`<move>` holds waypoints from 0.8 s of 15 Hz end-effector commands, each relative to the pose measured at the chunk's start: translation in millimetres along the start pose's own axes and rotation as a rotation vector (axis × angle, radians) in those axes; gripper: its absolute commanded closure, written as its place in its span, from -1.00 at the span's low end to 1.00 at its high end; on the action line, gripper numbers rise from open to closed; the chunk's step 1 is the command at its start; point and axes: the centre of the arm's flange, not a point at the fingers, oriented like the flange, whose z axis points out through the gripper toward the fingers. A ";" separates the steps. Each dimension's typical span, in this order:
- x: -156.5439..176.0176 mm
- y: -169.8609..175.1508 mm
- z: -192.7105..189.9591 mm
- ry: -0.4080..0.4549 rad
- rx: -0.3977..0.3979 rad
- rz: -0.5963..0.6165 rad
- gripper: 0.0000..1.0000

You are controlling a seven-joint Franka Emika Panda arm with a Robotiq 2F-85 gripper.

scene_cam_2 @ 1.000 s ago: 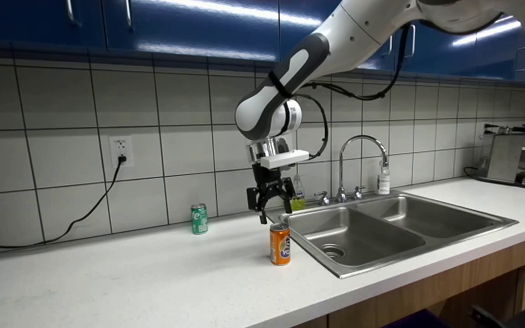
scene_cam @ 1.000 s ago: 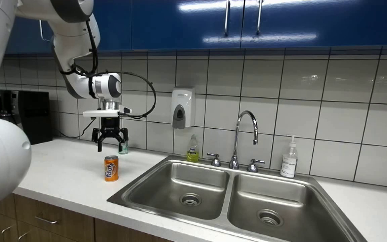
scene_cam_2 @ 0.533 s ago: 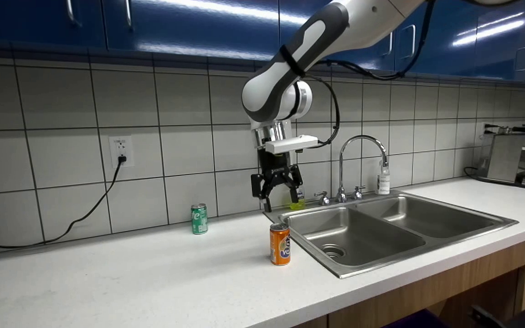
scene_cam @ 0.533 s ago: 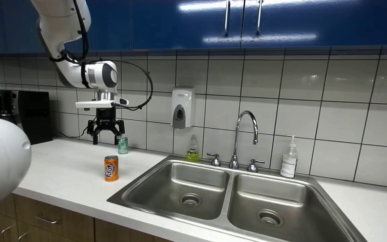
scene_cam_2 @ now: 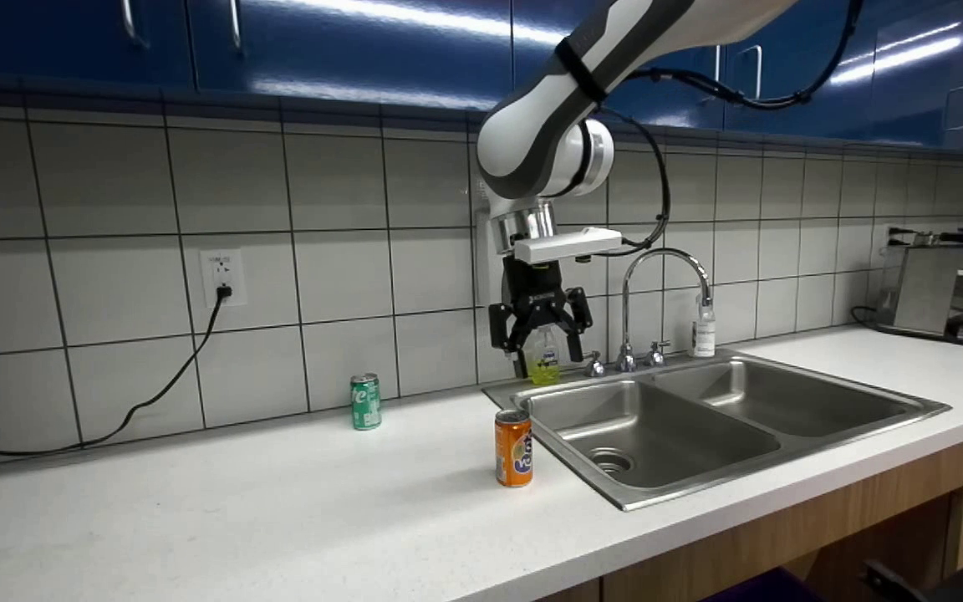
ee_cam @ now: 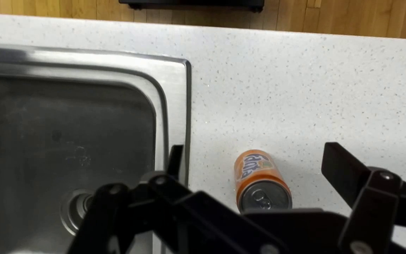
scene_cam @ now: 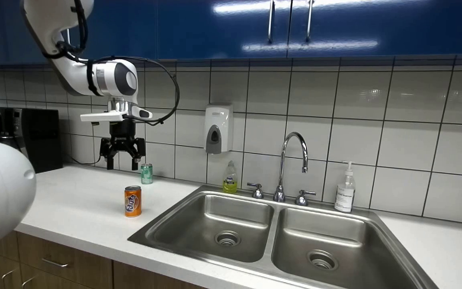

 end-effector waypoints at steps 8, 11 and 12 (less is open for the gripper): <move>-118.6 79.7 1.2 -0.032 0.049 0.311 -1.00; -97.9 75.4 7.5 -0.028 0.041 0.269 -1.00; -101.9 77.1 7.1 -0.026 0.044 0.275 -1.00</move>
